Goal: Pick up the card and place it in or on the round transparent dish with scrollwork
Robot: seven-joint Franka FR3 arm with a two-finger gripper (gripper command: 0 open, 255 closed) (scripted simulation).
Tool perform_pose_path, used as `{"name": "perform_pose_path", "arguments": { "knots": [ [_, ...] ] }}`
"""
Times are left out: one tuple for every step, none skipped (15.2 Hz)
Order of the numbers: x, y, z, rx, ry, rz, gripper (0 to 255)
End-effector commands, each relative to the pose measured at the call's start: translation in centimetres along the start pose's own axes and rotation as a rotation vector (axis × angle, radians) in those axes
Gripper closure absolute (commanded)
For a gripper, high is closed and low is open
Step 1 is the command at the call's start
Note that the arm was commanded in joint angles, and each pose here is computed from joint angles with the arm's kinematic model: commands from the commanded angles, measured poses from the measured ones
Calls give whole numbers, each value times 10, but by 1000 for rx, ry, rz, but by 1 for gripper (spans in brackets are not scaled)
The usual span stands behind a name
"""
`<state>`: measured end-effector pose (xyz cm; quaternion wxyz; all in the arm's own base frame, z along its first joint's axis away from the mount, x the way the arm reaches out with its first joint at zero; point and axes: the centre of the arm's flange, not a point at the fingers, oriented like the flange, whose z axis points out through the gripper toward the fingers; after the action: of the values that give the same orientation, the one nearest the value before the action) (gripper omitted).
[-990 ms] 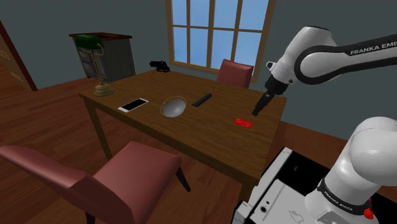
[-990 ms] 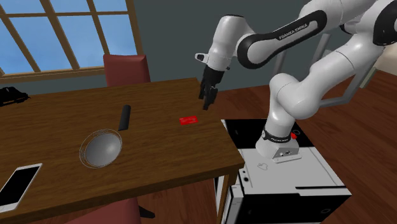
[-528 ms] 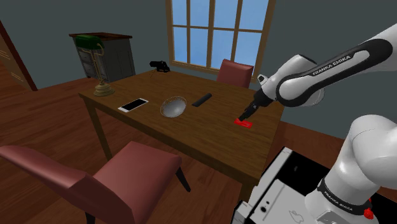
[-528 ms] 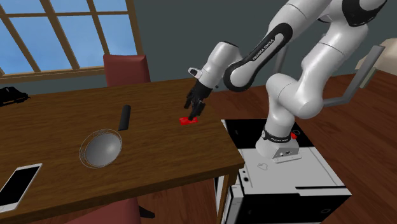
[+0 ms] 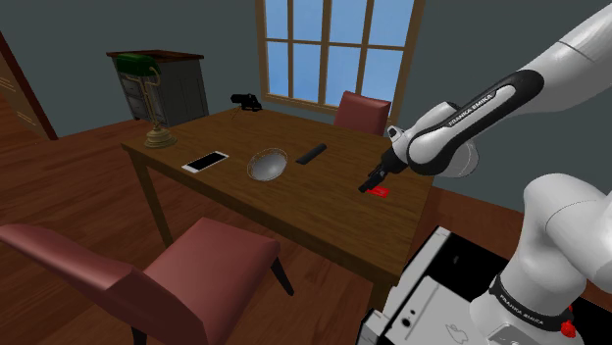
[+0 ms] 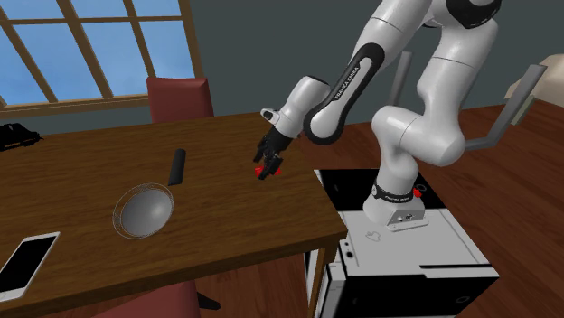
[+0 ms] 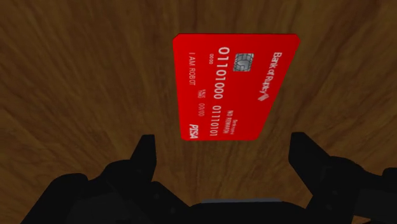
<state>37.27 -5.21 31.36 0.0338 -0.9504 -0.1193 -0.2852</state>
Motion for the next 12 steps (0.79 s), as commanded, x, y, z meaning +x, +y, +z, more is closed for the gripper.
{"name": "perform_pose_path", "arguments": {
  "knots": [
    [0,0,4,-2,0,-1,0],
    [0,0,4,-2,0,-1,0],
    [0,0,4,-2,0,-1,0],
    [0,0,4,-2,0,-1,0],
    [0,0,4,-2,0,-1,0],
    [0,0,4,-2,0,-1,0],
    [-1,0,4,-2,0,-1,0],
    [-1,0,4,-2,0,-1,0],
    [-1,0,4,-2,0,-1,255],
    [-1,0,4,-2,0,-1,255],
    [-1,0,4,-2,0,-1,255],
    [-2,-1,4,-2,0,-1,255]
  ]
}}
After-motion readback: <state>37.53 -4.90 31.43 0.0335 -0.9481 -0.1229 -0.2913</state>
